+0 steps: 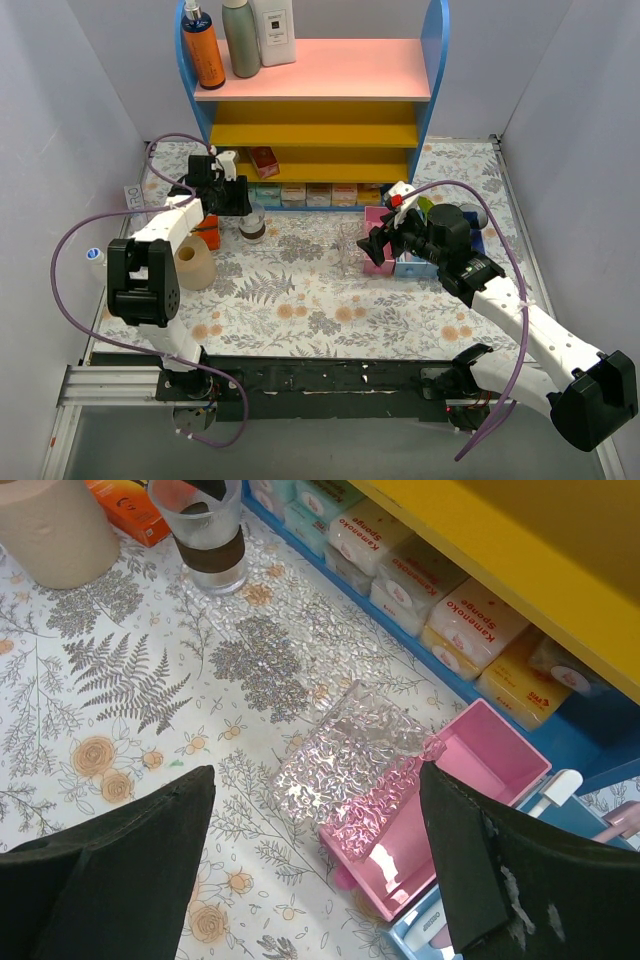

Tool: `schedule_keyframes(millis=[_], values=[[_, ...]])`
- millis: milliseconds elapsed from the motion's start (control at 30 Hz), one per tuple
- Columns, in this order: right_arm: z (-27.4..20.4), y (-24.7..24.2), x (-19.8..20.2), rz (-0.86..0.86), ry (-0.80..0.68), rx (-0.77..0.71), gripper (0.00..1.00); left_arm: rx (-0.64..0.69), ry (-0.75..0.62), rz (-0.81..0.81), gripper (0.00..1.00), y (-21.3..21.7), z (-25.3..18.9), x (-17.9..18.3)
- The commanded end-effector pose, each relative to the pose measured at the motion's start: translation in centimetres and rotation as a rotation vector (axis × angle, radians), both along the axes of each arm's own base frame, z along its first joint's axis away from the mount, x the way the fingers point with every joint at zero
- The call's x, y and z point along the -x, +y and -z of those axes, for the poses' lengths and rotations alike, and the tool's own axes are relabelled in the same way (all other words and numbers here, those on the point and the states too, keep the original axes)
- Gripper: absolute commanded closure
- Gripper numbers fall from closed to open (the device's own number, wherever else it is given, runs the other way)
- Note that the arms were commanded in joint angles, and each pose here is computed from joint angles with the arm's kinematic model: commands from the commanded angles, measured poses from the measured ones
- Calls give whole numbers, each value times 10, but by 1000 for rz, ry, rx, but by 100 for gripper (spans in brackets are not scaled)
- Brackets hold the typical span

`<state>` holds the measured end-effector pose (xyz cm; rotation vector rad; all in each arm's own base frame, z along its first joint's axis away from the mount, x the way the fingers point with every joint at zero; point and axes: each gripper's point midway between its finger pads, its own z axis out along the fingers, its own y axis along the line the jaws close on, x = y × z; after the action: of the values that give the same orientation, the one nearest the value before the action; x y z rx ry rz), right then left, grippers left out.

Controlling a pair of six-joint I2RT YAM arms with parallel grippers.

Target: Prepare toiletry sets of a toothbrush and toothpaste on the tray

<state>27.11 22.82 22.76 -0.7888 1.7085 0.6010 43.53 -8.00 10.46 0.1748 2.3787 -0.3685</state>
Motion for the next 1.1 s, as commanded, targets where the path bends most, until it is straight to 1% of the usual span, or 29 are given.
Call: schedule_keyframes(millis=[0, 333, 500, 767, 833, 1067], values=[[-10, 2, -4, 3, -26, -31, 10, 5, -122, -20, 50, 3, -39, -5], [-14, 3, -4, 0, -32, -35, 10, -8, -164, -34, 46, 7, -51, 2], [-15, 2, -3, 4, -33, -36, 10, -1, -205, -36, 41, 7, -64, 6], [-21, 0, -2, 18, -38, -55, 11, 1, -231, -36, 40, 7, -73, 11], [-22, -1, -3, 23, -36, -56, 11, -2, -237, -34, 38, 7, -74, 13], [-26, -7, -4, 66, -17, -49, 12, -12, -316, -60, 36, 13, -94, 16]])
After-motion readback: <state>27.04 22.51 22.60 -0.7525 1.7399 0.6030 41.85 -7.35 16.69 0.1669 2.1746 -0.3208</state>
